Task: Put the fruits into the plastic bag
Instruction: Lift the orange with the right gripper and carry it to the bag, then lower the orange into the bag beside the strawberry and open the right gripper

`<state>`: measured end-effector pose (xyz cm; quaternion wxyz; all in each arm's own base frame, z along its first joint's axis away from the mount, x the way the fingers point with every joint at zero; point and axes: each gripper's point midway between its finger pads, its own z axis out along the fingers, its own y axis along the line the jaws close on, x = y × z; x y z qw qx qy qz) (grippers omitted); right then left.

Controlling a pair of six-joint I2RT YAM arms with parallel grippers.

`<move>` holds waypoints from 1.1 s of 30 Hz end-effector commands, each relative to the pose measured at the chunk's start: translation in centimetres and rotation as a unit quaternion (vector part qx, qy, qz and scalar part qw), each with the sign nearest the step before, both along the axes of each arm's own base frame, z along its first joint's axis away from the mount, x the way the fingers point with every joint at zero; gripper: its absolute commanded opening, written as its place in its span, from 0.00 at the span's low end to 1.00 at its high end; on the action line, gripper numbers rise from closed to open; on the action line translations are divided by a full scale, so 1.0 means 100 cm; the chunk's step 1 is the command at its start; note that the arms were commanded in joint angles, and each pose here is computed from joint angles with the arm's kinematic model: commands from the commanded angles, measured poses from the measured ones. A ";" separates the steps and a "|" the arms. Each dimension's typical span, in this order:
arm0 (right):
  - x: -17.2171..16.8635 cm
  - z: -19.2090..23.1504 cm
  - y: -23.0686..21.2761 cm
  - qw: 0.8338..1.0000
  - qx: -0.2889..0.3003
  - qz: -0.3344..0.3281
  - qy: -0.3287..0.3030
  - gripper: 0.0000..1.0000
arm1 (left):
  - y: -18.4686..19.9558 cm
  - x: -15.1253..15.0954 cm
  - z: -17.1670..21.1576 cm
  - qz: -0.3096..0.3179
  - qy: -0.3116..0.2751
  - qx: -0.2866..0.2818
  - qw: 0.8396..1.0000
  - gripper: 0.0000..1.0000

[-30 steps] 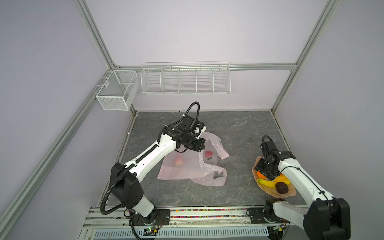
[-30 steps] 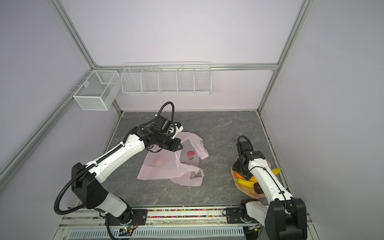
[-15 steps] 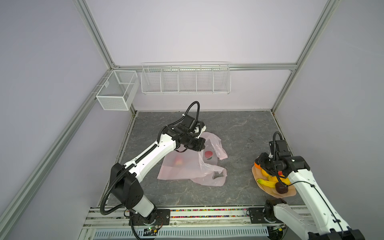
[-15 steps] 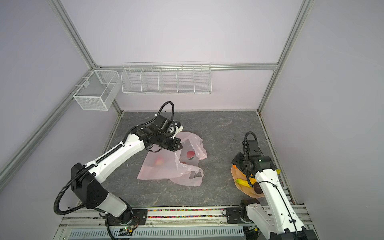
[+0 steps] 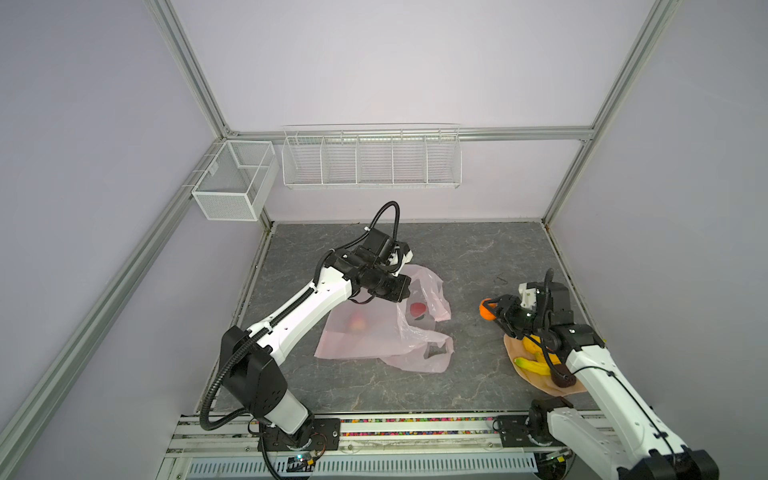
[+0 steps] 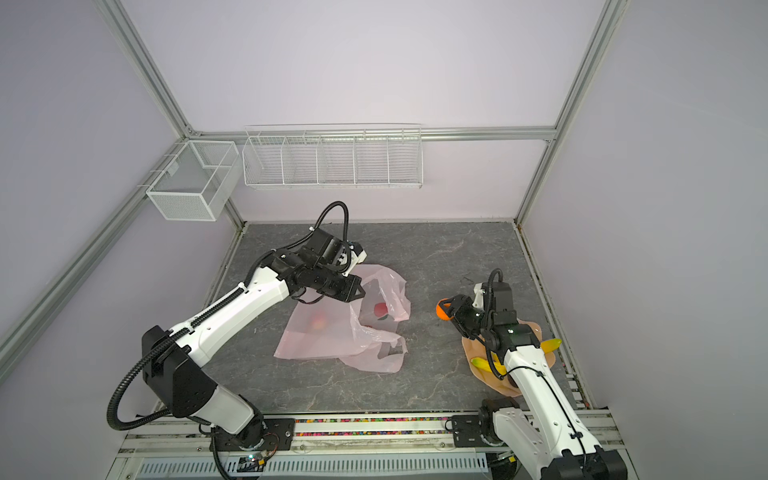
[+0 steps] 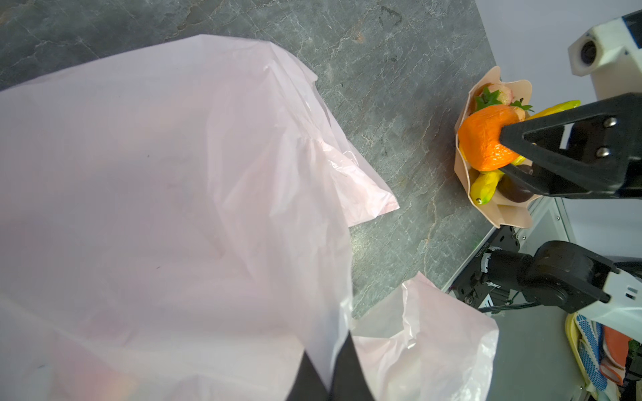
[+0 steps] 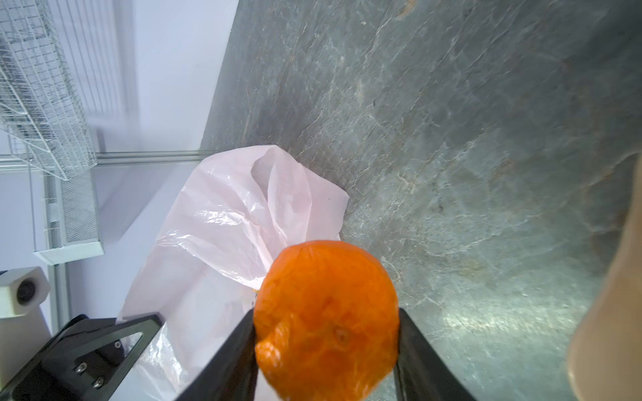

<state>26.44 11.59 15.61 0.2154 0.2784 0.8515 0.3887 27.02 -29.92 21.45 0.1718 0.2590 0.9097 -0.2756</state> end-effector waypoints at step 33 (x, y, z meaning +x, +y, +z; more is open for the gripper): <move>-0.003 -0.039 0.250 0.969 0.092 0.228 0.015 0.31 | -0.007 0.011 0.007 0.007 -0.005 -0.006 1.000 0.00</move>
